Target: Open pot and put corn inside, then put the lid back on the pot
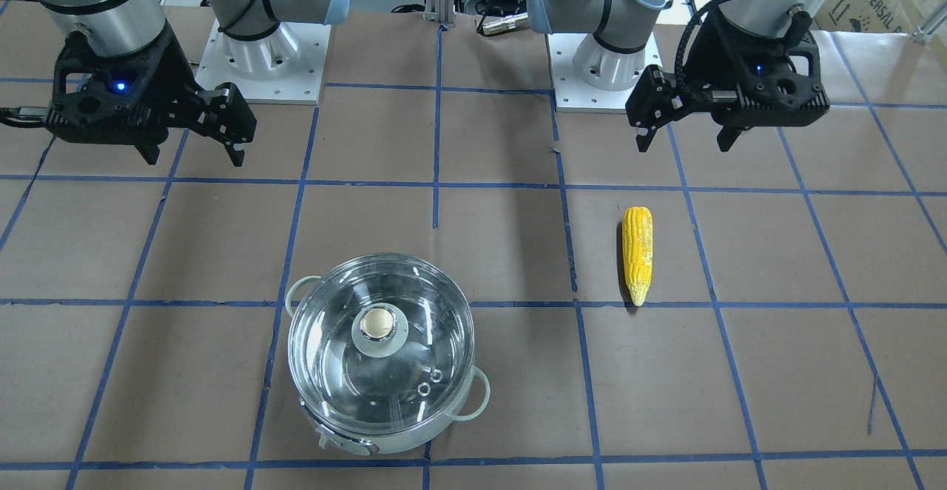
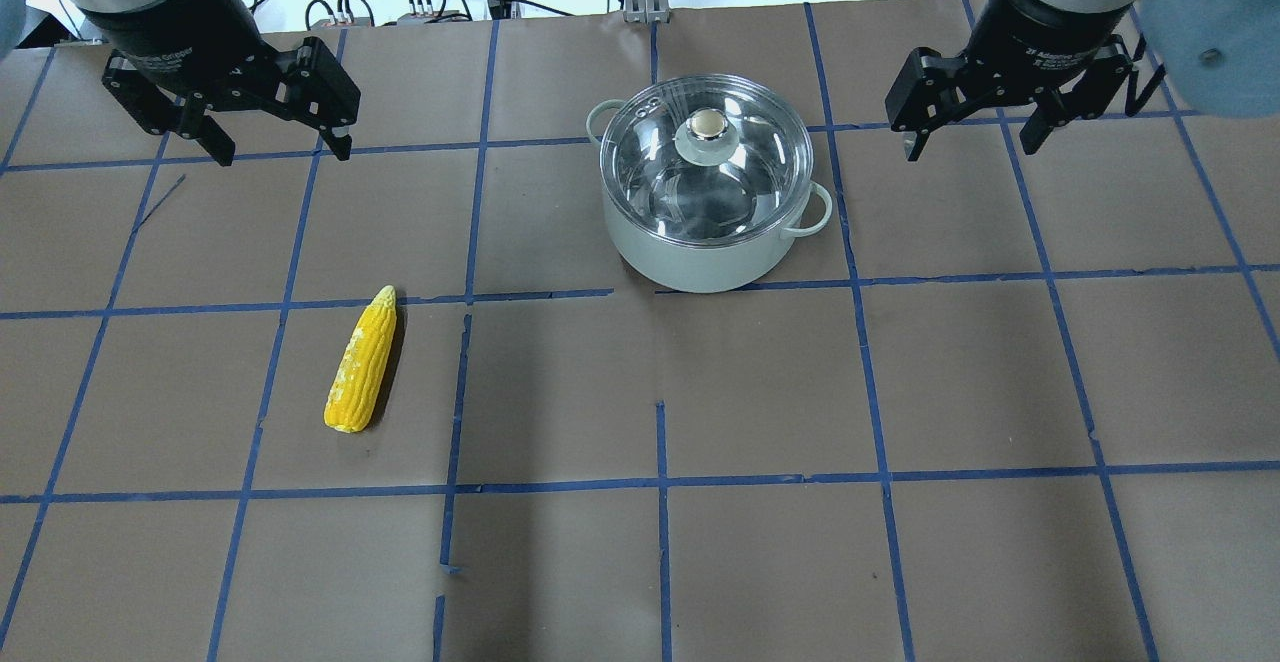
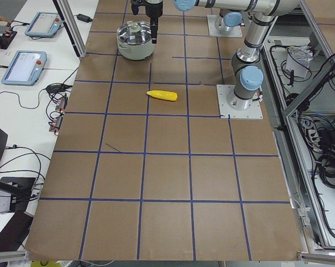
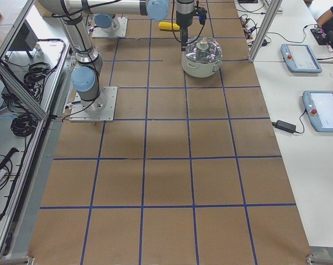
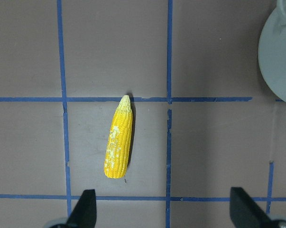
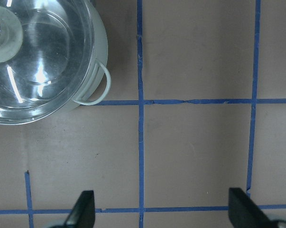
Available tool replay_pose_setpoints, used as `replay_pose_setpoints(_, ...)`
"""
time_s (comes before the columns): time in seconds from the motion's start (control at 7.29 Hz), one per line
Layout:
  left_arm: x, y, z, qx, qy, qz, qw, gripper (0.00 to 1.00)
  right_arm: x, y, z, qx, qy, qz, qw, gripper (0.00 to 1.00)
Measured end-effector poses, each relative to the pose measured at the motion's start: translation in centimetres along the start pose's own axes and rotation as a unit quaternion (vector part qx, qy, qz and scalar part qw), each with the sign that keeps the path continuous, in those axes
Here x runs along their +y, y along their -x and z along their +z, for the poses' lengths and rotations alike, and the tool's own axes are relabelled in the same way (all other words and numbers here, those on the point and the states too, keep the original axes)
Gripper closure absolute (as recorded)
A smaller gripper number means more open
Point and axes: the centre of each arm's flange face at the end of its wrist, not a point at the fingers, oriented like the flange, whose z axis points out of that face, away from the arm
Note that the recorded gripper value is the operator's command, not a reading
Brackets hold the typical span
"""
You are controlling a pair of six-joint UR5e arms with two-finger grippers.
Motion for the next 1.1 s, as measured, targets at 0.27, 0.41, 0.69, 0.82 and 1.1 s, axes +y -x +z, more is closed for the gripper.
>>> replay_pose_setpoints(0.27,0.12,-0.06,0.16,0.001,0.002,0.000,1.0000,0.00,0.00,0.00,0.01,0.000,0.000,0.000,1.0000,0.00)
replay_pose_setpoints(0.41,0.17,-0.07,0.24,0.001,0.002,0.000,1.0000,0.00,0.00,0.00,0.02,0.000,0.000,0.000,1.0000,0.00)
replay_pose_setpoints(0.69,0.25,-0.14,0.24,0.002,0.002,0.001,1.0000,0.00,0.05,0.01,-0.02,0.000,0.001,0.000,1.0000,0.00)
replay_pose_setpoints(0.82,0.27,-0.15,0.24,0.002,0.002,0.001,1.0000,0.00,0.12,0.04,-0.15,0.000,-0.001,-0.001,1.0000,0.00)
replay_pose_setpoints(1.1,0.25,-0.16,0.24,0.002,0.002,0.002,1.0000,0.00,0.13,0.27,-0.71,0.002,-0.004,-0.003,1.0000,0.00)
